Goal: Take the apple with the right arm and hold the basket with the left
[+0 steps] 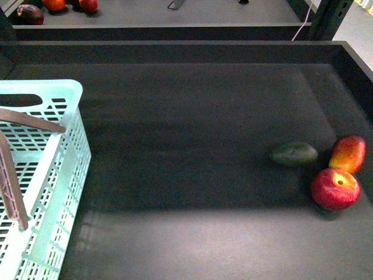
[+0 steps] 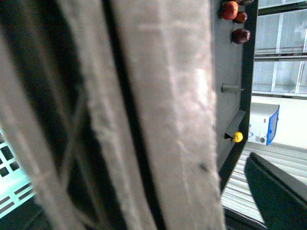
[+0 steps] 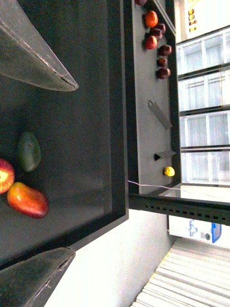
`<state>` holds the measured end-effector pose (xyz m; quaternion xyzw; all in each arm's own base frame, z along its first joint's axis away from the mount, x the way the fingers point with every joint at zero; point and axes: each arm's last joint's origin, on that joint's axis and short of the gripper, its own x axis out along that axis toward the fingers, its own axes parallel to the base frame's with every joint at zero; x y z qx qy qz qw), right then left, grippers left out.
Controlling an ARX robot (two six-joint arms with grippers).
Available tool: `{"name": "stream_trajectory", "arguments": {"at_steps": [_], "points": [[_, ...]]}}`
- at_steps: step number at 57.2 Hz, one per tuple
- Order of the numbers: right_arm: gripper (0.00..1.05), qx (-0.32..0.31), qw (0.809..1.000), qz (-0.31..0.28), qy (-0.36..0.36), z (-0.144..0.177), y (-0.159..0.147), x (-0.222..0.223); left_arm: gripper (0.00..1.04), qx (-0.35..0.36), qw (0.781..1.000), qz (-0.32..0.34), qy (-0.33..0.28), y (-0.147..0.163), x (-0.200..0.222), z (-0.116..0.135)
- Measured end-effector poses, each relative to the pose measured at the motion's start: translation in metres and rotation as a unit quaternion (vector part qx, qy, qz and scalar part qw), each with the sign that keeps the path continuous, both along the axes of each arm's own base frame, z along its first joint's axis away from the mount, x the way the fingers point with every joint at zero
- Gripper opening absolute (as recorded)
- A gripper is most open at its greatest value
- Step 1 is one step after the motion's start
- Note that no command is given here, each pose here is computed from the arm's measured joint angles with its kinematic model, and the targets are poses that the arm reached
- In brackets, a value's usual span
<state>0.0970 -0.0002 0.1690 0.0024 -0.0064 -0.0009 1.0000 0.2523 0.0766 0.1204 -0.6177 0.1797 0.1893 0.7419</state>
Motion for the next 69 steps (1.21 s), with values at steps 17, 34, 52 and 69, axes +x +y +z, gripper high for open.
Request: {"name": "stream_trajectory", "arguments": {"at_steps": [17,34,52,69], "points": [[0.96,0.0,1.0,0.0,0.0,0.0,0.0,0.0,0.21,0.004,1.0,0.007,0.013,-0.005,0.002,0.002],[0.96,0.0,1.0,0.0,0.0,0.0,0.0,0.0,0.15,-0.009,1.0,-0.011,0.004,-0.018,-0.002,0.021],[0.96,0.0,1.0,0.0,0.0,0.0,0.0,0.0,0.15,0.01,0.995,-0.087,-0.038,-0.062,-0.02,0.074],[0.96,0.0,1.0,0.0,0.0,0.0,0.0,0.0,0.15,0.027,0.983,-0.169,-0.069,-0.128,-0.012,0.104]]}}
